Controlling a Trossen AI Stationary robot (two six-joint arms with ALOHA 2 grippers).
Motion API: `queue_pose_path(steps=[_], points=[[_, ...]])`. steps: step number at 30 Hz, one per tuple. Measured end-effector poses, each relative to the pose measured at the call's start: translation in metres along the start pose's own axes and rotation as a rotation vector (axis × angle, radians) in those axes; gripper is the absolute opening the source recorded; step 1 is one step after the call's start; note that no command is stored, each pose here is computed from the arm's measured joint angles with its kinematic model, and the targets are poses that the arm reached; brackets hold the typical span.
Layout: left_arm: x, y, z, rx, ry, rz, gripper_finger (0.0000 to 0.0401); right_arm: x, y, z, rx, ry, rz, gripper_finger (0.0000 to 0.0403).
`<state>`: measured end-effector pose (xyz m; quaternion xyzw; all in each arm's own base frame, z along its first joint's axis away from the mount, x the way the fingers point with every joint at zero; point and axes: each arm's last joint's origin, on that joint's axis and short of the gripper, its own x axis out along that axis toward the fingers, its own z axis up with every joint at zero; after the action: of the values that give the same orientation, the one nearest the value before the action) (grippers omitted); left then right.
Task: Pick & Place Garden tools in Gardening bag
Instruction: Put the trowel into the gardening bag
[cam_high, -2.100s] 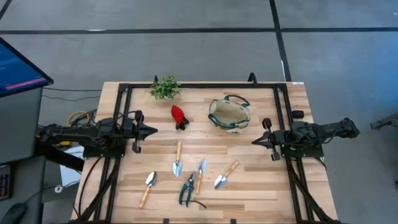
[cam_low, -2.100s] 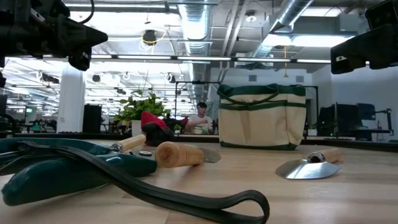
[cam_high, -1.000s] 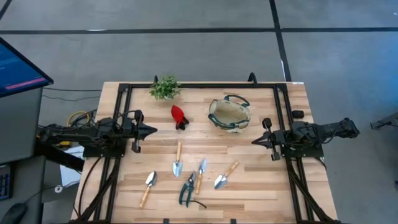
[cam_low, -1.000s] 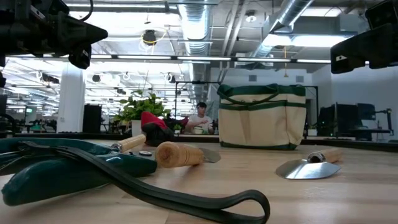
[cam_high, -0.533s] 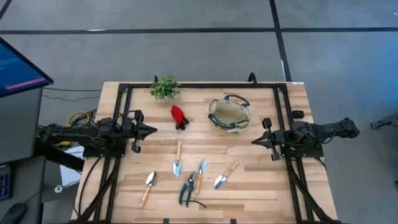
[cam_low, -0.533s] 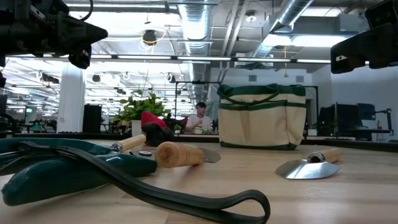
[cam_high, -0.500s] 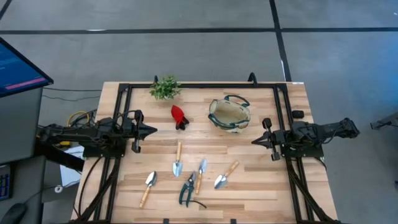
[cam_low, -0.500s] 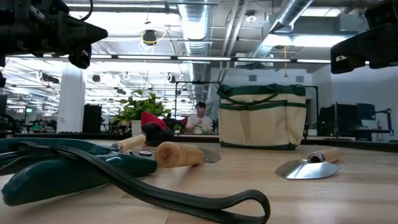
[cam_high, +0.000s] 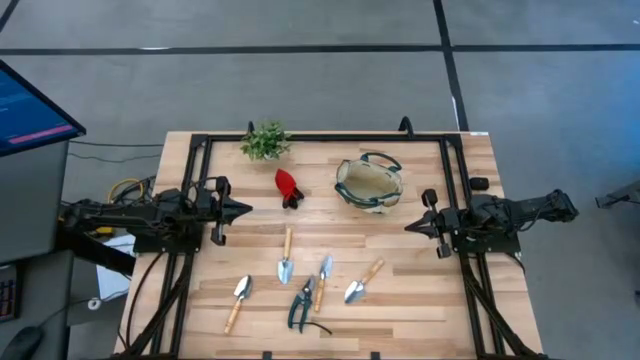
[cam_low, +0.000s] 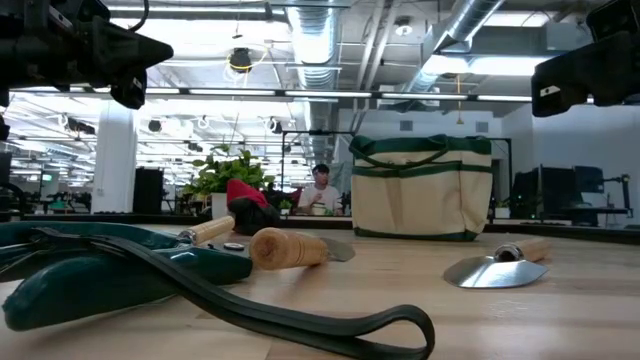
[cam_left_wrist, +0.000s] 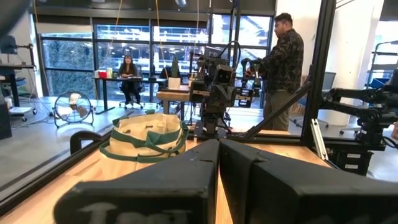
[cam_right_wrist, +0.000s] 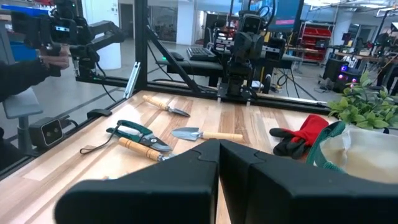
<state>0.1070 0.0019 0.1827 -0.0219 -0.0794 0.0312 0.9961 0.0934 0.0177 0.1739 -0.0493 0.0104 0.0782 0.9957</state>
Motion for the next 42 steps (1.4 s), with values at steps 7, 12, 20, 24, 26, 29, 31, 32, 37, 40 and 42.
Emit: queue_pose_path(steps=[7,12,20,24,26,29,31,32,37,40,42], points=[[0.000,0.000,0.000,-0.004,0.000,0.000,0.0002,-0.001,-0.003,0.011,0.116,-0.109,-0.059,0.0000],[0.000,0.000,0.000,-0.004,0.000,0.000,0.0002,0.000,-0.001,0.012,0.105,-0.120,-0.031,0.0000],[0.000,0.000,0.000,-0.027,-0.001,0.000,0.0002,0.009,0.006,0.017,0.121,-0.095,0.030,0.0000],[0.000,-0.001,0.001,-0.074,-0.005,-0.046,0.0002,0.014,0.007,0.037,0.113,-0.050,0.038,0.0000],[0.001,-0.003,0.000,-0.075,0.008,-0.100,0.0002,0.019,0.007,0.046,0.091,-0.004,0.047,0.0000],[0.003,-0.005,-0.005,-0.052,0.053,-0.122,0.0002,0.027,0.008,0.058,0.074,0.082,0.056,0.0000],[0.006,-0.006,-0.009,-0.025,0.093,-0.124,0.0002,0.033,0.009,0.062,0.064,0.153,0.059,0.0000],[0.007,-0.006,-0.011,-0.022,0.111,-0.123,0.0002,0.037,0.009,0.064,0.060,0.184,0.058,0.0000],[0.011,-0.006,-0.016,-0.020,0.153,-0.116,0.0002,0.059,0.012,0.070,0.065,0.312,0.062,0.0000],[0.012,-0.006,-0.017,-0.020,0.159,-0.116,0.0002,0.071,0.015,0.074,0.093,0.373,0.067,0.0000],[0.013,-0.006,-0.017,-0.021,0.161,-0.115,0.0002,0.079,0.019,0.073,0.097,0.434,0.078,0.0000]])
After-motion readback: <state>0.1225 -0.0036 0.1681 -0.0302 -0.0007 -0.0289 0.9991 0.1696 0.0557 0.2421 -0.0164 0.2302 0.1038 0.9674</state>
